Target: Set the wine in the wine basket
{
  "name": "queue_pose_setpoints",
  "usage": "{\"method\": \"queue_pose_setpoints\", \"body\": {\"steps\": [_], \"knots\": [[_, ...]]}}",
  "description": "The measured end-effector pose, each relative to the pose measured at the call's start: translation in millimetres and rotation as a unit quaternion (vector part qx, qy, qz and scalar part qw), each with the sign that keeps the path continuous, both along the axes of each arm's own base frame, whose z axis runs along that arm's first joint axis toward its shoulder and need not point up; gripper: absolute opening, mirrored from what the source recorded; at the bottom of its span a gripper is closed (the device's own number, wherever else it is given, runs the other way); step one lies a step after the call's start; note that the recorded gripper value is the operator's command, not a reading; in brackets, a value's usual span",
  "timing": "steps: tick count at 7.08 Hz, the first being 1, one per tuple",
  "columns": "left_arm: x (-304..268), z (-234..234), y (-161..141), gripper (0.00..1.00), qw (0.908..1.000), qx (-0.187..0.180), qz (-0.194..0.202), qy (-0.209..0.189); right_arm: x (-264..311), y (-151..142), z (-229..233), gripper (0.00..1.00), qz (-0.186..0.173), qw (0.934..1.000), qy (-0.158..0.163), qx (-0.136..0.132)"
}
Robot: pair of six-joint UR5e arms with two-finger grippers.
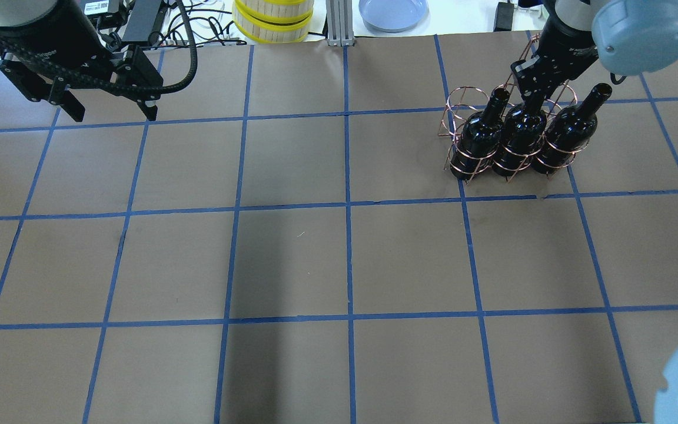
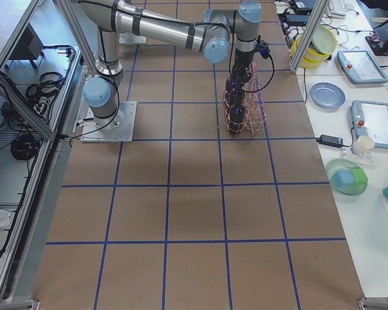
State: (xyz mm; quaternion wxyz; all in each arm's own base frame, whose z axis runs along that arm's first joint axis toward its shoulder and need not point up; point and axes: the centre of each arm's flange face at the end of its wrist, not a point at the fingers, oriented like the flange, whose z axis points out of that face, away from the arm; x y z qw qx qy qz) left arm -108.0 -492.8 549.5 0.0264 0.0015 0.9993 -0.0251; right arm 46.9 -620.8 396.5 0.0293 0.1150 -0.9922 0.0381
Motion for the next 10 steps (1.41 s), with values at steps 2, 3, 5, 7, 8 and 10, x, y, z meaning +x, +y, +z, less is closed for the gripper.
{"method": "queue_pose_setpoints", "body": {"steps": [2,3,5,7,8,10], "knots": [[0,0,0,1.00,1.0000,0.001,0.000,0.000,0,2,2,1.00,-0.005,1.0000,0.001,-0.003],[0,0,0,1.00,1.0000,0.001,0.000,-0.001,0,6,13,1.00,-0.006,0.9999,0.005,-0.011],[1,1,1,1.00,1.0000,0.001,0.003,-0.004,6,30,62,1.00,-0.006,0.9993,0.008,-0.037],[4,4,4,1.00,0.9997,-0.001,0.013,-0.018,18,80,122,1.00,-0.021,0.9988,0.002,-0.045],[5,4,5,1.00,0.9996,-0.001,0.015,-0.023,30,108,144,1.00,-0.044,0.9982,-0.006,-0.040],[5,4,5,1.00,0.9996,-0.001,0.014,-0.025,72,146,155,1.00,-0.070,0.9974,-0.014,-0.015]]}}
